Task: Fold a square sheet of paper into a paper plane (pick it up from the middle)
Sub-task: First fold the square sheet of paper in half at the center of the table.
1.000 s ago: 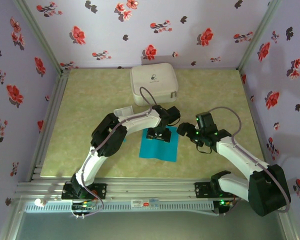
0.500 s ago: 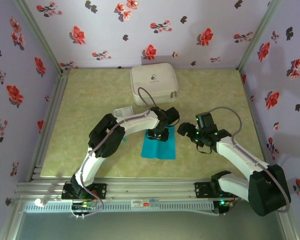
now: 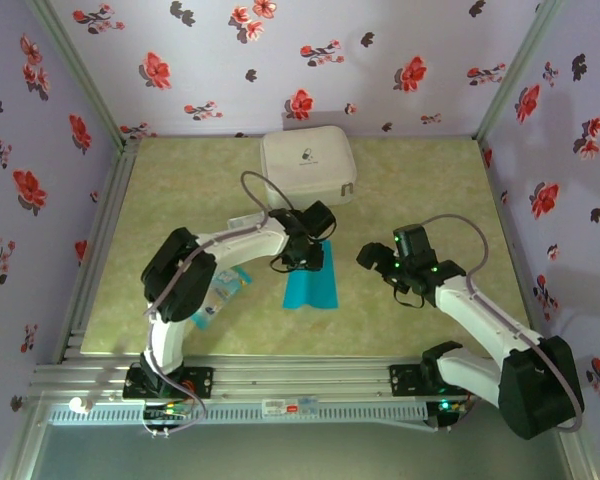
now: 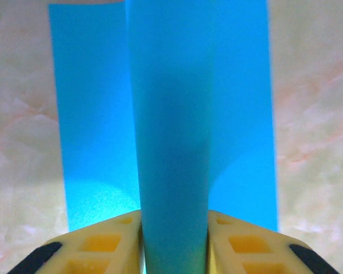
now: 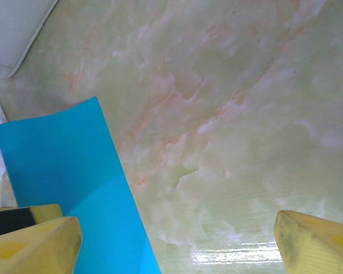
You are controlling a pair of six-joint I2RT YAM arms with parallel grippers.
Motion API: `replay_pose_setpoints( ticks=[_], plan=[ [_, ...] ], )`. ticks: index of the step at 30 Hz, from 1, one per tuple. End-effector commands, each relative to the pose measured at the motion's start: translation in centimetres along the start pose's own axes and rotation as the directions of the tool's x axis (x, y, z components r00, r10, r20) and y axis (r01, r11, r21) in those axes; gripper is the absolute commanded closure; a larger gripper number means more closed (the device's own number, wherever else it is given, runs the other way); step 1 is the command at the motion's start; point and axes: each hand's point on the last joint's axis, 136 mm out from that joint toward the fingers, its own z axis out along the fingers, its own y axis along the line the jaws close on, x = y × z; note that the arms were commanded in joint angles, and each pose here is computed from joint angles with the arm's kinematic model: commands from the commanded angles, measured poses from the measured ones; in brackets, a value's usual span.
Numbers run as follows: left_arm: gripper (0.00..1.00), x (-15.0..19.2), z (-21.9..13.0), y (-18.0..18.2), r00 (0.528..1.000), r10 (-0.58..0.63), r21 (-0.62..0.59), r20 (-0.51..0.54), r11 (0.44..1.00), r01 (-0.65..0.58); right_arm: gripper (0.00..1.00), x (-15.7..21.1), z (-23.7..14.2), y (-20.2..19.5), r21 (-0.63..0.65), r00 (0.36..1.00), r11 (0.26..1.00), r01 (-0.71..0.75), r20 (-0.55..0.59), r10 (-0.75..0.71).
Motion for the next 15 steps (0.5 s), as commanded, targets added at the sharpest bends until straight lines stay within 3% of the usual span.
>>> replay_pose_setpoints(
  ticks=[1,7,15],
  plan=[
    [0.68,-1.4,-3.4,-2.5,0.998,-0.050,0.230,0.039,0.972,0.039,0.12,-0.3,-0.3,-0.2,0.002,0.999,1.000,-0.026,0.021,0.025],
    [0.68,-2.7,-5.2,-3.6,0.982,-0.185,0.538,0.021,0.830,0.145,0.12,-1.0,-1.0,1.9,-0.095,0.999,0.995,-0.040,0.028,0.043],
    [0.66,-1.5,-3.4,-3.1,0.979,-0.200,0.617,-0.028,0.768,0.175,0.19,-0.8,-0.8,6.5,-0.319,0.999,0.947,-0.038,-0.044,0.026]
  ],
)
